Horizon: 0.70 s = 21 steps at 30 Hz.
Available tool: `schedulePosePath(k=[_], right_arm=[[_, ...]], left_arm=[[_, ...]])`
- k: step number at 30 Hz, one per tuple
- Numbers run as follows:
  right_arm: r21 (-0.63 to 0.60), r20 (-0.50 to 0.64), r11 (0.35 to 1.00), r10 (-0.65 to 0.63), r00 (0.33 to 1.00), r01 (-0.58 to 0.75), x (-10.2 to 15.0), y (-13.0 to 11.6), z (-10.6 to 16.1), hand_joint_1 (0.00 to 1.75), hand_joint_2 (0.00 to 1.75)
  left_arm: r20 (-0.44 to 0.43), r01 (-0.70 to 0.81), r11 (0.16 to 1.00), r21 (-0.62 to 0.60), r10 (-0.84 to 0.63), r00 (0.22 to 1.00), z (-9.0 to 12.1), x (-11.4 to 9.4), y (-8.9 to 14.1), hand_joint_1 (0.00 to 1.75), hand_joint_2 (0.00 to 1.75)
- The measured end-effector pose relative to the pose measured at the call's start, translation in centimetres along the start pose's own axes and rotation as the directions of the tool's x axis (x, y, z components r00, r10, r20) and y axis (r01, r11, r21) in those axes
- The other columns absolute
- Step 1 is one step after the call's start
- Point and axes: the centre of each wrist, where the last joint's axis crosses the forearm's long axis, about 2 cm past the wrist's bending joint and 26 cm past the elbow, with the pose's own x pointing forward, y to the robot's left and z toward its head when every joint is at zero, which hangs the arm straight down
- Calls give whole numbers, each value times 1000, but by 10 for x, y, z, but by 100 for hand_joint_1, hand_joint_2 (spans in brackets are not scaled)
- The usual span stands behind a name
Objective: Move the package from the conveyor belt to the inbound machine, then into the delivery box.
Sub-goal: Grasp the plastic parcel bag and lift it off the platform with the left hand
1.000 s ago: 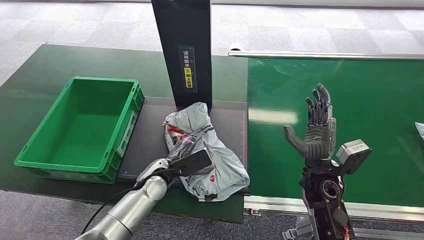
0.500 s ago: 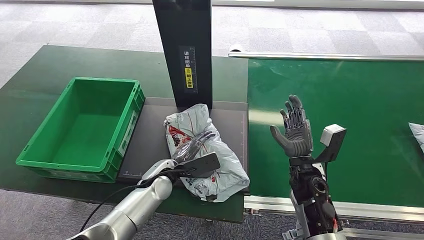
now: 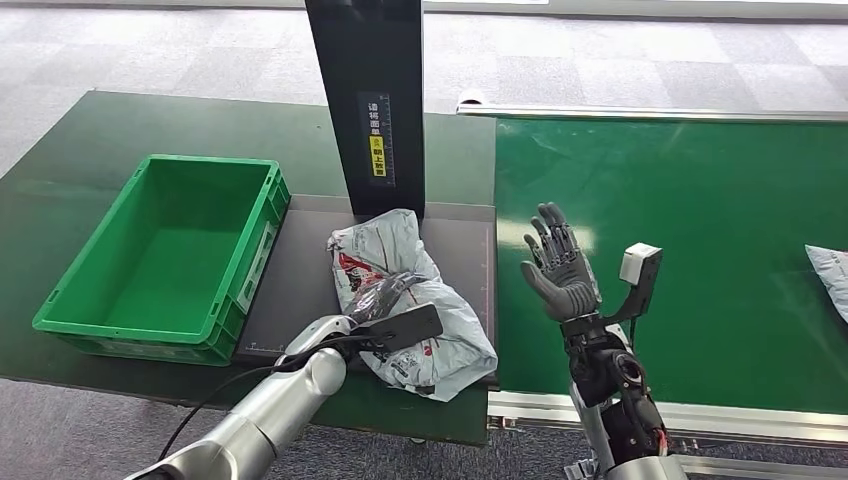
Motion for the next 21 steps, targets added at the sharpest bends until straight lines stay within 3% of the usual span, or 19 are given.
schedulePosePath(k=[6, 11, 21], right_arm=[[-106, -165, 967, 214, 963, -233, -12, 10, -15, 0, 175], [-121, -263, 855, 462, 847, -504, -28, 6, -6, 0, 175], [19, -336, 787, 585, 738, -616, -45, 3, 6, 0, 175]], left_arm=[[3, -53, 997, 54, 53, 999, -2, 3, 3, 175, 175], [139, -179, 955, 236, 149, 979, 8, 5, -1, 175, 175], [287, -278, 847, 453, 157, 945, 19, 8, 6, 175, 175]])
